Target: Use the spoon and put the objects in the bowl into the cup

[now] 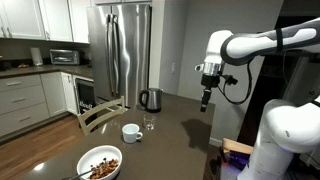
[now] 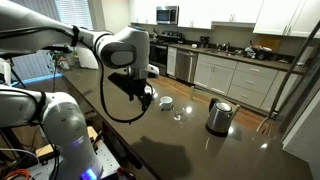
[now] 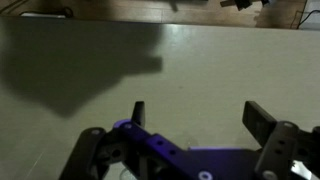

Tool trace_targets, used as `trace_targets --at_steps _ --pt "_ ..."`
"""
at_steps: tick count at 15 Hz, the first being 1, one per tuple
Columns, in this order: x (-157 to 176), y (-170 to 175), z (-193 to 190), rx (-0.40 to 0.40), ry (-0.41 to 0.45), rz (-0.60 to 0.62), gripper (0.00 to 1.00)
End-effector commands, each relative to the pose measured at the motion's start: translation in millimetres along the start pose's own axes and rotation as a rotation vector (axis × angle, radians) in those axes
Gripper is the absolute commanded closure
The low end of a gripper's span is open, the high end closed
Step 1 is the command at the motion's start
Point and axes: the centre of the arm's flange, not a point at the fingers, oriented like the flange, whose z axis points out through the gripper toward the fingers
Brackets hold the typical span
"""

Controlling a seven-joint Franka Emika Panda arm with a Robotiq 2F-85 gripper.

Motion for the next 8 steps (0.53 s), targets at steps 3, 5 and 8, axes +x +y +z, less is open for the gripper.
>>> trace_targets --at_steps 3,5,8 --pt "-2.6 -1.0 10.5 0.006 -0.024 -0.001 0.00" --pt "-2.5 -1.0 11.0 0.006 -0.025 -0.001 0.00" --pt "-2.5 -1.0 11.0 0.006 -0.025 -0.001 0.00"
